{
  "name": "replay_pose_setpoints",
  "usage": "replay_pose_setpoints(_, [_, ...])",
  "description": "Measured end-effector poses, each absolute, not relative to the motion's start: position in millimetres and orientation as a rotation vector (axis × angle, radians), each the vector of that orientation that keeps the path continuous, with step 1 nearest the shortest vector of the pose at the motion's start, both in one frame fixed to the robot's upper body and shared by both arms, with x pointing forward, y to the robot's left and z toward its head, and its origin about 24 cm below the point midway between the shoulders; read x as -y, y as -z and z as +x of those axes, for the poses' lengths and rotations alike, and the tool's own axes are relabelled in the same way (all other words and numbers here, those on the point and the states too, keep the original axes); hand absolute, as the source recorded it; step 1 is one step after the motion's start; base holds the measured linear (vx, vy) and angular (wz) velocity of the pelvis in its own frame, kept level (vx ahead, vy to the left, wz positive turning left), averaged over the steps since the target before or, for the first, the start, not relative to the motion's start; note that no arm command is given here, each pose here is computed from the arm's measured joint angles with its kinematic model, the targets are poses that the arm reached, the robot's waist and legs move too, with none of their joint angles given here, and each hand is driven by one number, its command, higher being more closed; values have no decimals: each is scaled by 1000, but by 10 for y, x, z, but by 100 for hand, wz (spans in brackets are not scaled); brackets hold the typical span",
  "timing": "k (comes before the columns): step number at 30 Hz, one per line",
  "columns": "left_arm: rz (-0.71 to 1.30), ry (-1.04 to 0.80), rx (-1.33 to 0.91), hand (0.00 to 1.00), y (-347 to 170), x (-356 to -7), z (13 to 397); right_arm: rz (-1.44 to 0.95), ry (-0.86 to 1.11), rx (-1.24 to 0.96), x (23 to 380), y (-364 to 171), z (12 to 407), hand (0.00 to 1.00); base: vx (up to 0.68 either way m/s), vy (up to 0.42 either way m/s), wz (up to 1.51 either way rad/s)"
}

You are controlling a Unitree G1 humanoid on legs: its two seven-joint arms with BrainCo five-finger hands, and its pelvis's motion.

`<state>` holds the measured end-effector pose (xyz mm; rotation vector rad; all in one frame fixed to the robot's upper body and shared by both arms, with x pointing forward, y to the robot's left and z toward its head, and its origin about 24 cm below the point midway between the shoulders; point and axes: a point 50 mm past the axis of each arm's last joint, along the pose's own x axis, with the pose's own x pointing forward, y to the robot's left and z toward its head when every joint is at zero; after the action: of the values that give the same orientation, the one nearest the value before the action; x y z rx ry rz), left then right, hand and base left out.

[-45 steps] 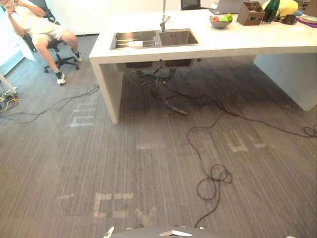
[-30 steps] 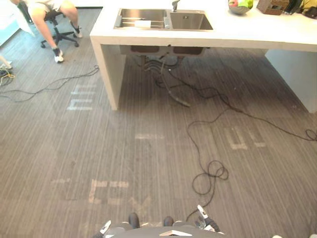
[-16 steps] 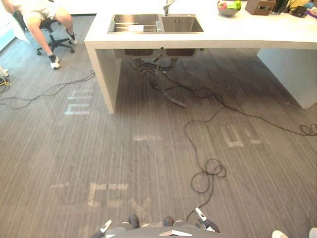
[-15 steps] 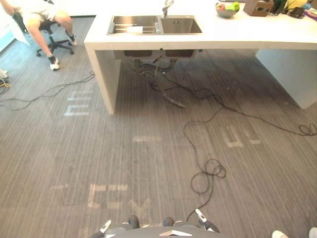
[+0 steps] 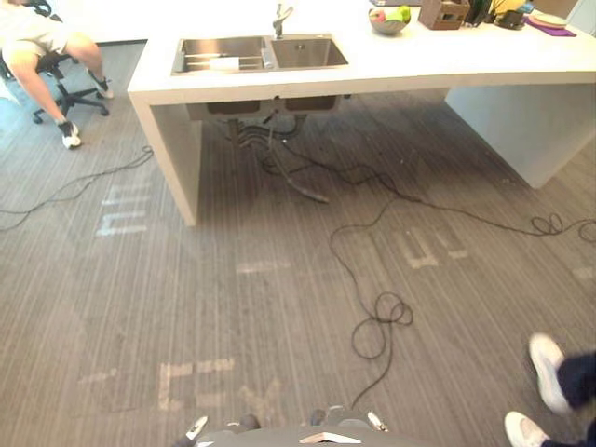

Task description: Walk over to the sink, pick up the cup, carry it to the dishwasher, place the cup inside the dishwasher, then close the dishwasher door

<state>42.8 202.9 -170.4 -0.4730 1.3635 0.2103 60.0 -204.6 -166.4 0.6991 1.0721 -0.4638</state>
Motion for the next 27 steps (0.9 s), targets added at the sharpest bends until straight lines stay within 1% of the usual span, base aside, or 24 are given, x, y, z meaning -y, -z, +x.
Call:
replay_pose_setpoints(1, [-443, -207, -1361, 0, 1703, -2043, 439, 700, 467, -1064, 2053, 1657, 630, 0, 134, 42, 0])
replay_pose_setpoints(3, [-427, -267, -1306, 0, 1688, -2086, 533, 727, 497, -1034, 2056, 1639, 707, 0, 197, 6, 18])
replay_pose_setpoints(5, [-450, -278, -1198, 0, 1625, -2044, 834, 755, 519, -1035, 2030, 1646, 684, 0, 177, -25, 46])
replay_pose_setpoints(7, [-497, -207, -930, 0, 1380, -1821, 1469, 759, 536, -1048, 1999, 1660, 635, 0, 220, -51, 63])
replay_pose_setpoints(8, [-506, -180, -863, 0, 1290, -1754, 1625, 761, 543, -1055, 1986, 1665, 624, 0, 353, -124, 65])
replay_pose_setpoints(9, [-518, -119, -736, 0, 1092, -1611, 1888, 764, 552, -1064, 1968, 1671, 612, 0, 317, -134, 59])
replay_pose_setpoints(10, [-520, -72, -634, 0, 904, -1513, 2072, 786, 572, -1082, 1936, 1687, 526, 0, 399, -204, 52])
replay_pose_setpoints(11, [-522, -55, -599, 0, 834, -1486, 2129, 807, 584, -1077, 1924, 1689, 524, 0, 300, -176, 39])
replay_pose_setpoints(12, [-525, -38, -552, 0, 742, -1474, 2184, 837, 627, -1096, 1903, 1706, 388, 0, 460, -253, 21])
replay_pose_setpoints(16, [-543, 8, -455, 0, 536, -1389, 2261, 852, 739, -1114, 2003, 1693, 112, 0, 556, -242, 13])
replay_pose_setpoints(19, [-570, 60, -382, 0, 366, -1286, 2281, 874, 768, -1082, 2022, 1679, 109, 0, 567, -293, 26])
replay_pose_setpoints(21, [-600, 119, -339, 0, 247, -1125, 2264, 853, 758, -1025, 2076, 1654, 163, 0, 653, -270, 20])
replay_pose_setpoints(23, [-610, 153, -287, 0, 125, -1064, 2265, 825, 731, -956, 2157, 1620, 301, 0, 504, -133, 4])
replay_pose_setpoints(25, [-616, 184, -209, 0, -35, -1025, 2293, 797, 689, -888, 2250, 1561, 497, 0, 472, -68, -10])
replay_pose_setpoints(27, [-620, 207, -113, 0, -221, -1019, 2324, 815, 651, -806, 2311, 1494, 798, 0, 472, -20, -27])
